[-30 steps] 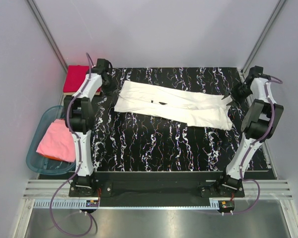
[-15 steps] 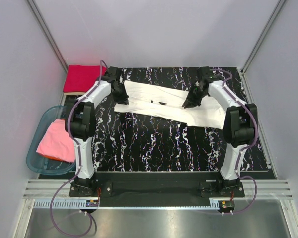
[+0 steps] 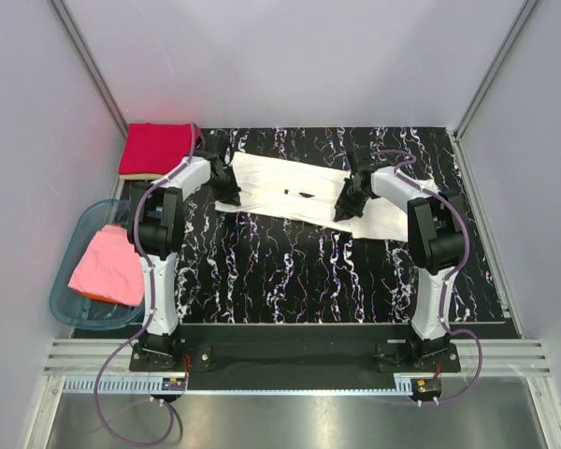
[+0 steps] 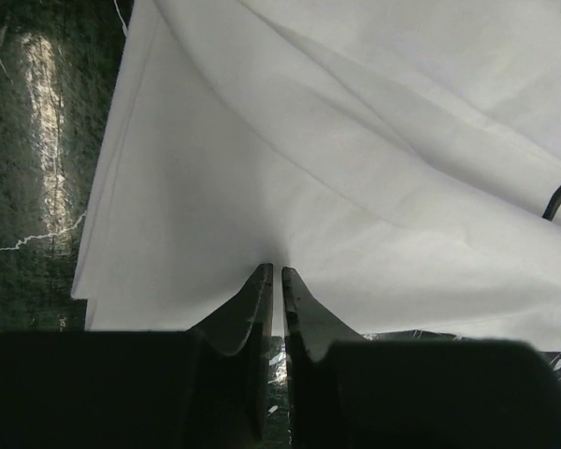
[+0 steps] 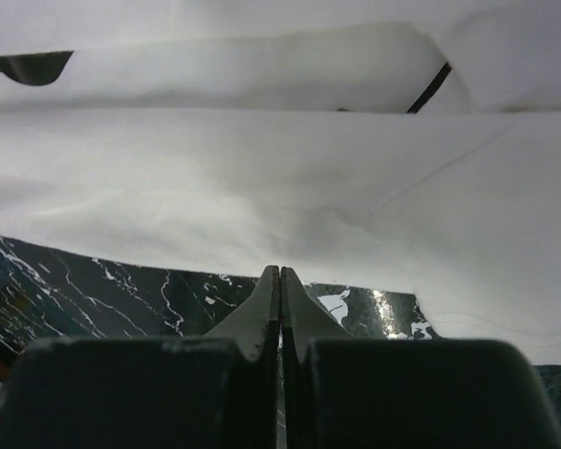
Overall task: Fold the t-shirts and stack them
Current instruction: Fold the tshirt
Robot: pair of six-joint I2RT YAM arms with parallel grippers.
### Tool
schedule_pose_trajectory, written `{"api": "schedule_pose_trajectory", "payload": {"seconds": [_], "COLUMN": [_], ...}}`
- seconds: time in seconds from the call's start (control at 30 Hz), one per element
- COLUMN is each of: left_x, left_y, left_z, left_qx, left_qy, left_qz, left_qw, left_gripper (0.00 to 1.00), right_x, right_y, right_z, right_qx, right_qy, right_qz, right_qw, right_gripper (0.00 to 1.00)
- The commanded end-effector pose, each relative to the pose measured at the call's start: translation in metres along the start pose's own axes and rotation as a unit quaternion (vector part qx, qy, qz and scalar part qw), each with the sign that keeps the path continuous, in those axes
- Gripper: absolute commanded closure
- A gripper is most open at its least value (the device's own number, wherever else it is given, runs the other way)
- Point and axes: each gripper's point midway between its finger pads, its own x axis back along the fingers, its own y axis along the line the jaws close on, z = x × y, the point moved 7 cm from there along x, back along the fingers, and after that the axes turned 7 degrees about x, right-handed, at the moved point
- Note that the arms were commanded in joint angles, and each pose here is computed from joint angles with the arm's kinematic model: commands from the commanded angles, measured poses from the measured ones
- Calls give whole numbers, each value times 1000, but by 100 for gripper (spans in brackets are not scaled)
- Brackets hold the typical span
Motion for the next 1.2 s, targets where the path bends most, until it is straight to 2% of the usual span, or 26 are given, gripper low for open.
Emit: {"api": "schedule_pose_trajectory", "payload": {"seconds": [0.0, 0.57, 0.87, 1.17], "left_x": [-4, -12, -10, -8], "left_y": [4, 22, 24, 23], "left_z": [-3, -3, -3, -3], "left_qx": [3, 20, 19, 18], "left_qy": [-4, 14, 17, 17], "left_qz": [6, -17, -19, -19], "left_qw": [1000, 1000, 999, 1000], "left_gripper": [88, 90, 91, 92], "right_x": [-4, -18, -19, -16], "right_y": [2, -3, -10, 1], "right_z": [-17, -42, -69, -91], "right_qx": [-8, 4, 3, 6], "right_qy": [-40, -76, -109, -123], "right_qz": [12, 58, 78, 48], "right_qw": [999, 995, 991, 991], "right_gripper": [100, 100, 100, 100]}}
